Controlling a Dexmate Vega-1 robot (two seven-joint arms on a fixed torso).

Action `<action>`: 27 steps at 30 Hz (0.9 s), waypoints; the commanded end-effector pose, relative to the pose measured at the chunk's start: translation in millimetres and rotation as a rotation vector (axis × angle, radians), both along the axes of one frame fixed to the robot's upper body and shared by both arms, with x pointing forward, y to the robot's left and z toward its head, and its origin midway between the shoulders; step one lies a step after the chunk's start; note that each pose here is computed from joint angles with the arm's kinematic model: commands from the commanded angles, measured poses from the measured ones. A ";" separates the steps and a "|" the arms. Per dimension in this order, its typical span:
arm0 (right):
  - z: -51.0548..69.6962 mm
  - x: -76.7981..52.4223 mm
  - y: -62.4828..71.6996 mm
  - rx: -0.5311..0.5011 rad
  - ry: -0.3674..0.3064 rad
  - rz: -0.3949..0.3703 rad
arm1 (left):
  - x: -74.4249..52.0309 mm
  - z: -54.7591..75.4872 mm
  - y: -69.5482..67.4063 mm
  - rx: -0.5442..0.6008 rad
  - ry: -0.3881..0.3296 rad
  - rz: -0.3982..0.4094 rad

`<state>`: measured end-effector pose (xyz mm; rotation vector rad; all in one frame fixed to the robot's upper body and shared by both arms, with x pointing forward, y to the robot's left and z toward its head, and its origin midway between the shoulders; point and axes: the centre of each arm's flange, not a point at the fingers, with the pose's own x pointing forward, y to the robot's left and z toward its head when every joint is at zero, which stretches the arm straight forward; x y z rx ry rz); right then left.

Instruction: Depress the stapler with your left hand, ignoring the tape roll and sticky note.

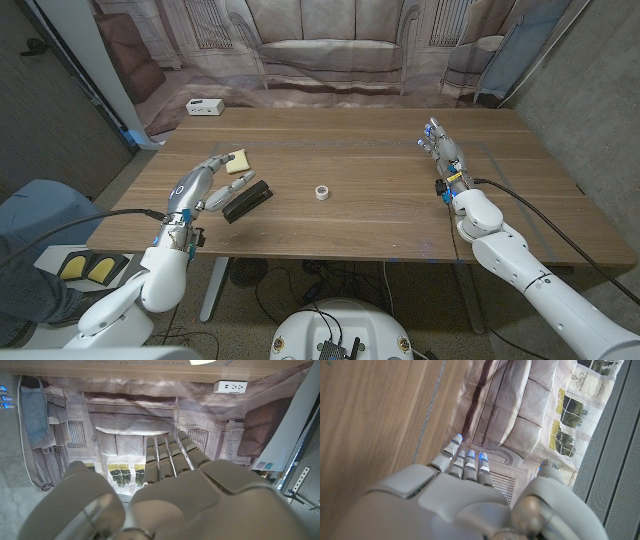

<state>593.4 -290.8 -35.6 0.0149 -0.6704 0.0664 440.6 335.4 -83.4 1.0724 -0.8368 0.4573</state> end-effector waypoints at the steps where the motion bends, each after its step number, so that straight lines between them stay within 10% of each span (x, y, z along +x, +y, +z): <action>1: -3.6 -1.9 -1.2 0.009 0.006 -0.010 | 3.8 8.0 -1.9 0.073 0.023 0.062; 27: 0.5 4.3 1.1 0.016 0.011 -0.019 | 30.3 21.5 -4.5 0.156 0.163 0.048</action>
